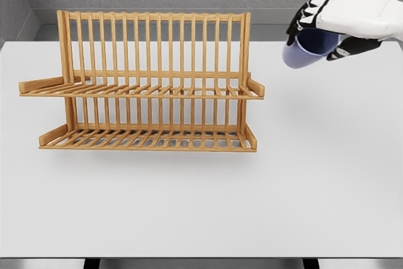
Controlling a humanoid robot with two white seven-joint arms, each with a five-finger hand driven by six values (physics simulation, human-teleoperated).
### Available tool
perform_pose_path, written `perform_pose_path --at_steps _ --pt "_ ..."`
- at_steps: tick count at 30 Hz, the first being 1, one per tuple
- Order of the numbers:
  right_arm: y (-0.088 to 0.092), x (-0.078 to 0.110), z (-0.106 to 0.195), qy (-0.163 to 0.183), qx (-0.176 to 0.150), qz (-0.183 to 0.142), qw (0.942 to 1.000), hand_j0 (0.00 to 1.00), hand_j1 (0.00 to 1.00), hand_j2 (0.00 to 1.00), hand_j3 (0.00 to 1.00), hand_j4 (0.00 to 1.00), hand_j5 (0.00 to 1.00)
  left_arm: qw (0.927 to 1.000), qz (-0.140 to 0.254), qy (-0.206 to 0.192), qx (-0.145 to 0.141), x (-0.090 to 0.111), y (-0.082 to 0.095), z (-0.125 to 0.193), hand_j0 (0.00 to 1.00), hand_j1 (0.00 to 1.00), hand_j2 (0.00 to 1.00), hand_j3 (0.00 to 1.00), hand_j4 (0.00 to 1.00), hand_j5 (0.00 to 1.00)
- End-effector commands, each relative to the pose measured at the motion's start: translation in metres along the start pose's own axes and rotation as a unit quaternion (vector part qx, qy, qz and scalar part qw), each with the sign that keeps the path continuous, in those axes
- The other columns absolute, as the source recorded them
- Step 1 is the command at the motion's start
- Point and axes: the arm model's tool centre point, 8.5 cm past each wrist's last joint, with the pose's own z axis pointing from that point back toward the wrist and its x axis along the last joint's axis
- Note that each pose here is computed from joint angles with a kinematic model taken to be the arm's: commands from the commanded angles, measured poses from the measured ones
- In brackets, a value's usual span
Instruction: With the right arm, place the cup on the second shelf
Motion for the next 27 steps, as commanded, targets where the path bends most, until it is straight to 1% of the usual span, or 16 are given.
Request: perform_pose_path --at_steps 1,4,8,13,15,19,27 --pt "-0.006 0.009 -0.001 -0.011 -0.006 0.01 0.9999 0.6 0.6 0.6 0.6 0.6 0.6 1.0 0.0 0.0 0.0 0.0 0.0 0.0 1.0 1.0 1.0 1.0 1.0 1.0" --pt "-0.011 0.019 -0.003 -0.024 -0.012 0.021 0.9994 0.6 0.6 0.6 0.6 0.6 0.6 1.0 0.0 -0.001 0.0 0.001 0.0 0.0 1.0 1.0 1.0 1.0 1.0 1.0" --pt "-0.011 0.024 -0.006 -0.042 -0.015 0.03 0.9986 0.61 0.61 0.61 0.61 0.61 0.61 1.0 0.0 0.0 0.0 0.0 0.0 0.0 1.0 1.0 1.0 1.0 1.0 1.0" --pt "-0.009 0.034 -0.016 -0.077 -0.021 0.038 0.9961 0.62 0.62 0.62 0.62 0.62 0.62 1.0 0.0 0.0 0.0 0.0 0.0 0.0 1.0 1.0 1.0 1.0 1.0 1.0" --pt "-0.009 0.04 -0.027 -0.096 -0.029 0.037 0.9943 0.62 0.62 0.62 0.62 0.62 0.62 1.0 0.0 0.0 0.0 0.0 0.0 0.0 1.0 1.0 1.0 1.0 1.0 1.0" --pt "-0.01 0.041 -0.028 -0.097 -0.03 0.037 0.9941 0.62 0.62 0.62 0.62 0.62 0.62 1.0 0.0 0.0 0.0 0.0 0.0 0.0 1.0 1.0 1.0 1.0 1.0 1.0" --pt "-0.014 0.048 -0.038 -0.112 -0.043 0.036 0.9921 0.62 0.62 0.62 0.62 0.62 0.62 1.0 0.0 0.0 0.0 0.0 0.0 0.0 1.0 1.0 1.0 1.0 1.0 1.0"
